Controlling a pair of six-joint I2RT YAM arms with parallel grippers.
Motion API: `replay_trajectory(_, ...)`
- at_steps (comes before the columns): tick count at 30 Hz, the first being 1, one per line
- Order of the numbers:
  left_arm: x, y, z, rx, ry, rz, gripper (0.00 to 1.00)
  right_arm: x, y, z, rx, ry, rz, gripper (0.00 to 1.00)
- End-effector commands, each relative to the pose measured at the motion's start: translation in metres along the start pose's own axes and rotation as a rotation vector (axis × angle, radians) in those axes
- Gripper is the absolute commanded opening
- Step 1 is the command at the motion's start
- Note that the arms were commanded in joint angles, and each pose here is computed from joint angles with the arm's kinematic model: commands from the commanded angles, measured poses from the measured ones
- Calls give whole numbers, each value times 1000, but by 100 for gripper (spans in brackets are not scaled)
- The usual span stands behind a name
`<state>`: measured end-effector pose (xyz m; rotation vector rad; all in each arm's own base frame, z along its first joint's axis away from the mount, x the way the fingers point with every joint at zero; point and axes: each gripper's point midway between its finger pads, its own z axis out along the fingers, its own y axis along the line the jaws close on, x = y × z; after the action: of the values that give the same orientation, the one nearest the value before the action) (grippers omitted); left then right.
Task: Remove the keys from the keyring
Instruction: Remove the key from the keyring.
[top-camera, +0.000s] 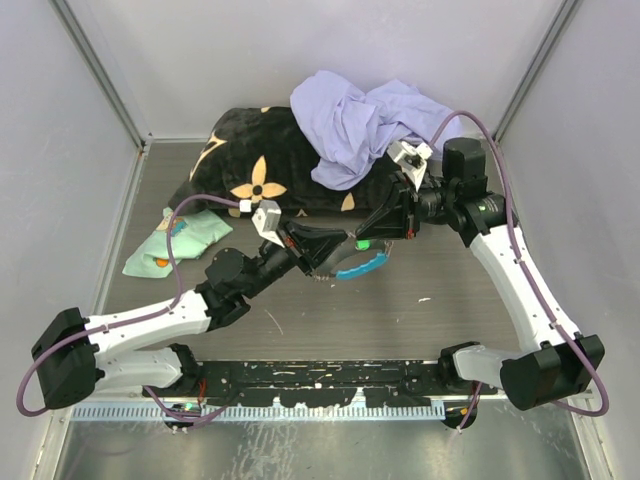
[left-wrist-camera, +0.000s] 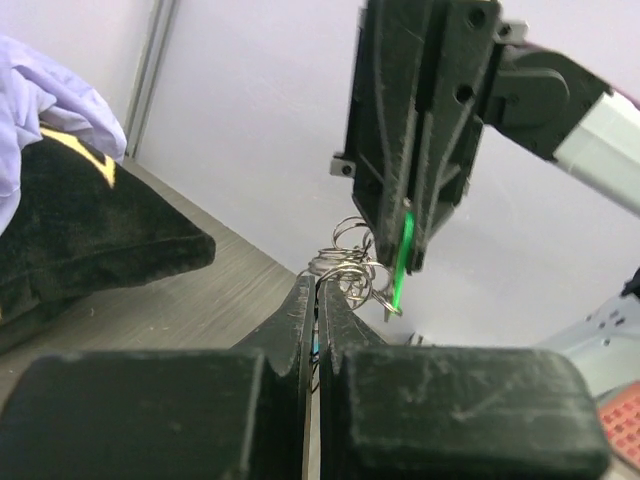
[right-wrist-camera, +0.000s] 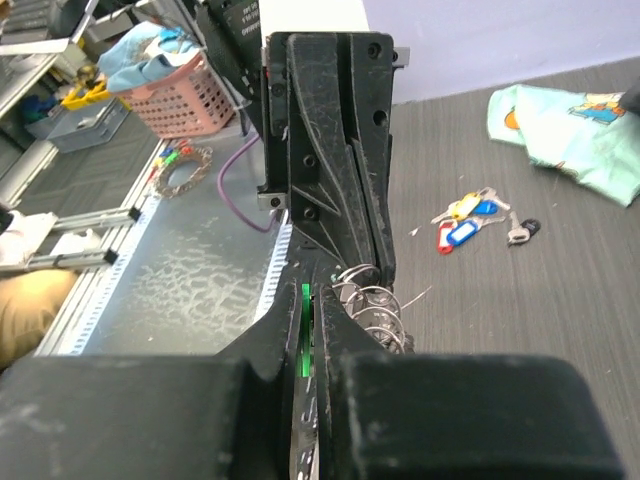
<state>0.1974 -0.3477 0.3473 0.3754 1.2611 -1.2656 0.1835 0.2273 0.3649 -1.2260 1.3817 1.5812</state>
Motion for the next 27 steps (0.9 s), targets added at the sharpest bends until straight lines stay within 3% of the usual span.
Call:
replay_trajectory(1,-55,-9,0,-26,-217,-168,0,-6,12,-3,45,21,-179,1)
replay_trajectory(7,-55,-2,-5,-55,-266,-245,0,-10,17,-3,39,21,-197,1)
replay_trajectory(18,-13,2,-3,-4,-166,-122,0,-32,8,-4,97,9,-117,1)
replay_trajectory(22,-7,-6,-2,62,-158,-84,23,-31,0,-3,123,1,-73,1)
replay_trajectory(27,-9,-12,-8,90,-142,-15,39,-32,1,-3,127,0,-70,1)
